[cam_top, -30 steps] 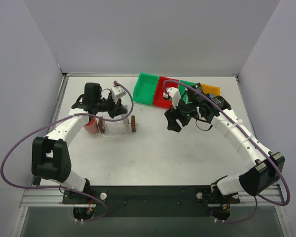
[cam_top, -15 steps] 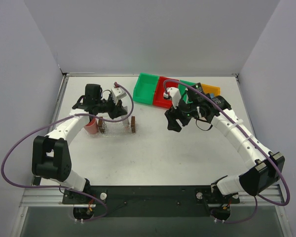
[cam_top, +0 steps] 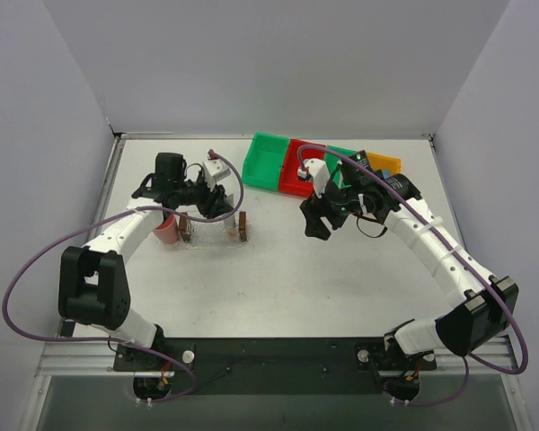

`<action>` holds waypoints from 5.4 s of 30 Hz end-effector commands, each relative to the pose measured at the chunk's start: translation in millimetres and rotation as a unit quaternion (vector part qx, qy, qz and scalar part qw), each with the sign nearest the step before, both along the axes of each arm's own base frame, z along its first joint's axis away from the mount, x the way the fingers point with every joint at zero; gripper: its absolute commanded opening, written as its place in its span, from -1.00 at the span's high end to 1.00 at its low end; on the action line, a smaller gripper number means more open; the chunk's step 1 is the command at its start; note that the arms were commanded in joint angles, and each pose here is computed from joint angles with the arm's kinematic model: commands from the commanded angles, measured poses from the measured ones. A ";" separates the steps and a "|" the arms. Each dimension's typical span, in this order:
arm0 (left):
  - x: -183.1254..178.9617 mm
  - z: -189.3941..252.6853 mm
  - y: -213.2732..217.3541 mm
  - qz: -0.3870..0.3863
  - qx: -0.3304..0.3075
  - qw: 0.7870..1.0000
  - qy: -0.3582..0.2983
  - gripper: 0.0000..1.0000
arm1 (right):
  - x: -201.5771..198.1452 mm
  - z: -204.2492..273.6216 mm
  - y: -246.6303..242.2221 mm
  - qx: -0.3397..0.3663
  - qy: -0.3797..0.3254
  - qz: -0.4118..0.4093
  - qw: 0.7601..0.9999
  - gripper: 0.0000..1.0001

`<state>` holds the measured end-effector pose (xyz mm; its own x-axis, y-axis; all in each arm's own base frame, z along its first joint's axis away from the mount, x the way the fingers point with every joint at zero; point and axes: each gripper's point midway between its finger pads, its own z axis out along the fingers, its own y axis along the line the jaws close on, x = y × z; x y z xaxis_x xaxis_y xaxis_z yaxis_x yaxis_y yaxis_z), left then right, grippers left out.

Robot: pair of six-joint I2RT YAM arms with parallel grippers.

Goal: Prepare toiletry sets of a toothbrush and toothpaste on the tray

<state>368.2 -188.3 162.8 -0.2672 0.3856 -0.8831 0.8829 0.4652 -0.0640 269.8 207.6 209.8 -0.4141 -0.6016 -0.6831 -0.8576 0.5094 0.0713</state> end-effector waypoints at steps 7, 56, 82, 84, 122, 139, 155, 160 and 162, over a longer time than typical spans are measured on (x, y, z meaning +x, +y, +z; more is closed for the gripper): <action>17.8 58.2 6.0 0.026 -0.015 0.997 -0.068 -0.40 | 15.7 11.4 -13.8 -0.006 -0.035 -0.043 0.998 -0.27; -25.8 148.2 44.7 0.176 -0.089 0.967 -0.159 -0.80 | 208.7 -117.3 -231.0 -0.232 0.001 -0.556 0.798 -0.16; -27.9 133.9 43.8 0.172 -0.083 0.970 -0.150 -0.80 | 205.5 -170.0 -243.7 -0.305 0.043 -0.544 0.781 -0.07; -27.7 132.7 44.1 0.172 -0.082 0.970 -0.149 -0.80 | 204.2 -173.1 -242.1 -0.304 0.049 -0.541 0.783 0.01; -29.3 137.4 39.2 0.161 -0.095 0.972 -0.146 -0.81 | 200.7 -73.7 -234.3 -0.226 0.010 -0.523 0.822 1.00; -29.2 183.2 30.4 0.156 -0.145 0.965 -0.152 -0.82 | 151.1 20.7 -190.3 -0.086 -0.022 -0.454 0.887 1.00; -72.1 228.8 -51.5 -0.011 -0.119 0.974 -0.192 -0.75 | 45.4 105.5 -35.7 0.080 -0.048 -0.155 0.984 1.00; -87.5 231.2 -78.8 -0.041 -0.052 0.961 -0.270 -0.76 | 32.8 115.6 -8.6 0.121 0.002 -0.114 0.986 1.00; -86.7 228.1 -83.5 -0.045 -0.018 0.956 -0.291 -0.77 | 30.5 115.5 -2.7 0.127 0.018 -0.102 0.987 1.00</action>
